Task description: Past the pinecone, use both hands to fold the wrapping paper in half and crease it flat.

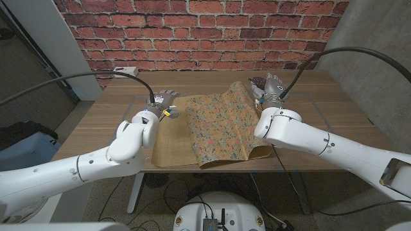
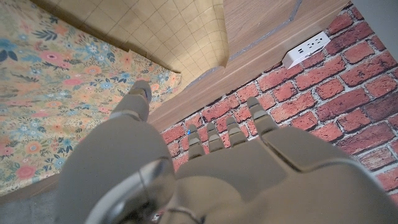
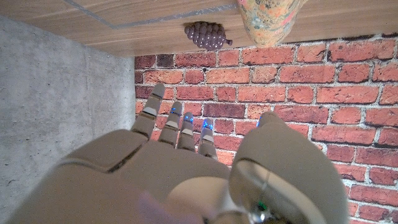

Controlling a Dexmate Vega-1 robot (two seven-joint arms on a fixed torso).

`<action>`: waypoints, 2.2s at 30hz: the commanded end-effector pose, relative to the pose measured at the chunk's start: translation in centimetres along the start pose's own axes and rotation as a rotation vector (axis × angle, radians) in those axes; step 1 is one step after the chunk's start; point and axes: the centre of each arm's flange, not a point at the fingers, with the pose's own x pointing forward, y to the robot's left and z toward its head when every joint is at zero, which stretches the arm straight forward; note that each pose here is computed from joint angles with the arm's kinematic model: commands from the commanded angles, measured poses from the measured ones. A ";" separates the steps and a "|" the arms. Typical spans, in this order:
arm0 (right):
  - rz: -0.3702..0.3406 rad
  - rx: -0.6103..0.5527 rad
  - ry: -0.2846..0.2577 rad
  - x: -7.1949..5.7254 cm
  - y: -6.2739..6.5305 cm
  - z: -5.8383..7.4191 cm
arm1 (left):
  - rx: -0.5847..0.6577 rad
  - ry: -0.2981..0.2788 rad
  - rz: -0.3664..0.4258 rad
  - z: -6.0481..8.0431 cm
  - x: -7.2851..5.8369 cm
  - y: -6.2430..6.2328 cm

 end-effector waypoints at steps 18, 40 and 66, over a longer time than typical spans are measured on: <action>-0.072 0.153 -0.052 -1.0 -0.7 1.4 | 0.236 -0.010 -0.102 0.5 1.6 -1.9; -0.077 0.176 -0.062 -0.8 -1.0 1.3 | 0.237 -0.106 -0.034 1.7 3.7 -4.3; -0.088 0.164 -0.071 -1.2 -1.1 1.2 | 0.195 -0.154 0.012 2.8 6.3 -7.4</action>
